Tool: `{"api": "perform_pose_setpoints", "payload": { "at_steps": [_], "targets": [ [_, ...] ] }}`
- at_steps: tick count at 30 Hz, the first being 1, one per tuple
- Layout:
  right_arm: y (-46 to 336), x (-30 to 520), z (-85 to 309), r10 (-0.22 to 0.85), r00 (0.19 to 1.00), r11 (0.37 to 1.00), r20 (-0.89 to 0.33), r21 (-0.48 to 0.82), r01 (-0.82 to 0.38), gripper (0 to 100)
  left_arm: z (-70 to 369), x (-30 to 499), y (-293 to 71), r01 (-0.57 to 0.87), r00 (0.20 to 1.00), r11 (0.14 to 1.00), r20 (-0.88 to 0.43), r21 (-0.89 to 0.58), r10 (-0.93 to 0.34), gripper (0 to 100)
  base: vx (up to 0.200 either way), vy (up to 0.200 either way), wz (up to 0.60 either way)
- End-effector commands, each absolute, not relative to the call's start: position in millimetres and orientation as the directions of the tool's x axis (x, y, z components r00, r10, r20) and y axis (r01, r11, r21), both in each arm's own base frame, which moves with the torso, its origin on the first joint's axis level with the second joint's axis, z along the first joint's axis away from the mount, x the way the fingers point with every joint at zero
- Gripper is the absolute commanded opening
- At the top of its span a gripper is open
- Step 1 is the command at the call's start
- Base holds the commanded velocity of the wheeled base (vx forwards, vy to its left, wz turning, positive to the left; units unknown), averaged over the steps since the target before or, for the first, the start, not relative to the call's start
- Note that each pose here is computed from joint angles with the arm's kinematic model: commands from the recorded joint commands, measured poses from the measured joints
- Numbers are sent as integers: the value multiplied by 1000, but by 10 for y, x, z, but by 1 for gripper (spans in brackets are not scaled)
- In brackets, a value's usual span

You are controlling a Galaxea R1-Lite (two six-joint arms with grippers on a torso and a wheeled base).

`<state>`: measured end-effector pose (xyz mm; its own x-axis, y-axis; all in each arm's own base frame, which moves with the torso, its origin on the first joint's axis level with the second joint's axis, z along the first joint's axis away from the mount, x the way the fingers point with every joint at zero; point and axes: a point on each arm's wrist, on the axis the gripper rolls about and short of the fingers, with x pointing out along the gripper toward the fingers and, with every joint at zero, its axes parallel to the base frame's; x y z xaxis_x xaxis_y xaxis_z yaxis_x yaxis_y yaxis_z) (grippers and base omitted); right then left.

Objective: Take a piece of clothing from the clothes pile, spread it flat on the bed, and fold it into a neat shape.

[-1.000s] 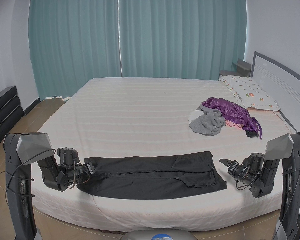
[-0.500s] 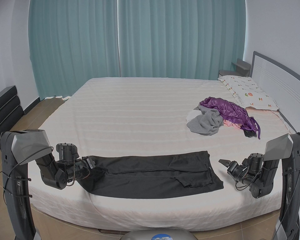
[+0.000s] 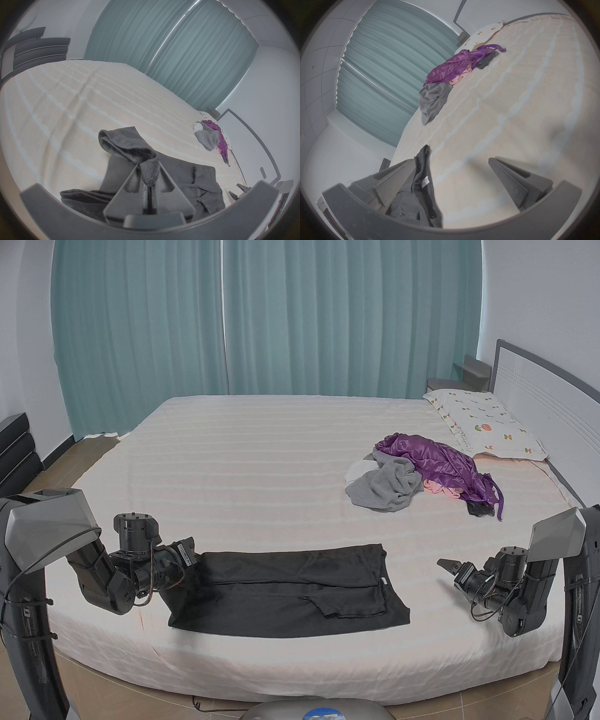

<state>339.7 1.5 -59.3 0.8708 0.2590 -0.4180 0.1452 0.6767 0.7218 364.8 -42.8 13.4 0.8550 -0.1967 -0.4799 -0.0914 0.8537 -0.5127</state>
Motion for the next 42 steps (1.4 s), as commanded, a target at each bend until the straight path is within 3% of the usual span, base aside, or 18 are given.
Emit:
{"api": "perform_pose_setpoints", "payload": {
  "at_steps": [1, 8, 27, 39, 40, 42],
  "targets": [
    [14, 3399, -598, 259, 871, 677, -418, 722, 145, 100, 320, 3620, -502, -59, 868, 854, -449, -518, -213, 0, 0, -200, 0],
    [14, 3399, -598, 259, 871, 677, -418, 722, 145, 100, 526, 3532, -776, -4, 838, 857, -469, -515, -277, 0, 0, -200, 0],
    [14, 3398, -603, 259, 870, 679, -420, 720, 145, 100, 483, 3649, -1505, 84, 758, 874, -538, -479, -368, 0, 0, -200, 0],
    [14, 3398, -603, 259, 870, 680, -420, 719, 144, 100, 54, 3797, -1754, 29, 751, 912, -592, -410, -291, 0, 0, 0, 0],
    [14, 3398, -603, 259, 870, 680, -420, 719, 144, 100, 48, 3797, -1767, 29, 752, 913, -592, -408, -289, 100, 0, 0, 0],
    [14, 3398, -603, 259, 870, 680, -420, 719, 144, 100, 40, 3828, -1808, 22, 759, 908, -584, -417, -287, 100, 0, 0, 0]
  ]
}}
